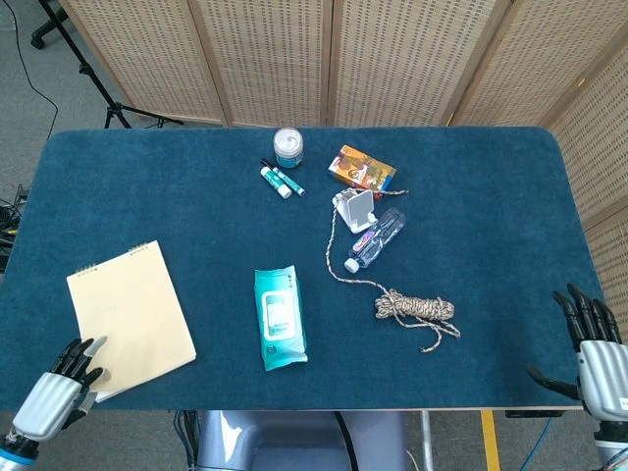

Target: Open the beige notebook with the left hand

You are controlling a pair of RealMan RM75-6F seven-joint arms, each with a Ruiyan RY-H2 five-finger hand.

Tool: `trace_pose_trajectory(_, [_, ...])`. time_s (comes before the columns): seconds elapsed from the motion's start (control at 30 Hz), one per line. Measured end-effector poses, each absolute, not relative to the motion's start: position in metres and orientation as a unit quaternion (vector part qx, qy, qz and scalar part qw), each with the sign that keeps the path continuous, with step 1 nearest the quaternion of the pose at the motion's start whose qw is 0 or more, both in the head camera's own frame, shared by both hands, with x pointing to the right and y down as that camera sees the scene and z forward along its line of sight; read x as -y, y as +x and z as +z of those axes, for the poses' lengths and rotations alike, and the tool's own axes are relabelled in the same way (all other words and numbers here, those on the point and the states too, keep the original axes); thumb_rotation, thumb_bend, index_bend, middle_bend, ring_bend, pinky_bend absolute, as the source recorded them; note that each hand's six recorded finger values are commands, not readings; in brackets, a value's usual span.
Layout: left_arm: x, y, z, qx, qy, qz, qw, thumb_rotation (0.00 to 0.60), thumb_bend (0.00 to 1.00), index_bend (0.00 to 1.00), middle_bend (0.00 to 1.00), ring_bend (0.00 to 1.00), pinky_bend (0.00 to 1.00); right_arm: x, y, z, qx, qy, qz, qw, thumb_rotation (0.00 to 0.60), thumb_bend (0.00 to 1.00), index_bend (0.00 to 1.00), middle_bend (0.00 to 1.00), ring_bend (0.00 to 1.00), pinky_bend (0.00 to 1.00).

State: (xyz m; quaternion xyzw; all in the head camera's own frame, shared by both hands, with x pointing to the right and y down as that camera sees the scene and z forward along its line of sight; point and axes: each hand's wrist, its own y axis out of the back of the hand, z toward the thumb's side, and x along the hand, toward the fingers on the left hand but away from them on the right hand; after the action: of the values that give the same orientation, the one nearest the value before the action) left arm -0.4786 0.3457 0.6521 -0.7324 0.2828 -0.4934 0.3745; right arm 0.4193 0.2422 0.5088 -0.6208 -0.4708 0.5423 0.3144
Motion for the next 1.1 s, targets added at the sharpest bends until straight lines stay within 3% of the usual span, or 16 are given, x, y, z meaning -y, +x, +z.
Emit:
trace_pose_trajectory(0.6, [-0.333,-0.441,0.648,-0.292,-0.774,-0.416,0.379,0.600,0.58,0.79,0.00,0.00,0.00,-0.242,0.420,0.509,0.473,-0.620,0.542,0.314,0.600,0.00,0.00,0.00,0.00,0.00])
trace_pose_trajectory(1.1, [-0.339,-0.380,0.638,-0.266,-0.831,-0.320,0.368,0.600,0.58,0.79,0.00,0.00,0.00,-0.241,0.420,0.511,0.471,-0.619,0.545,0.314,0.600,0.00,0.00,0.00,0.00,0.00])
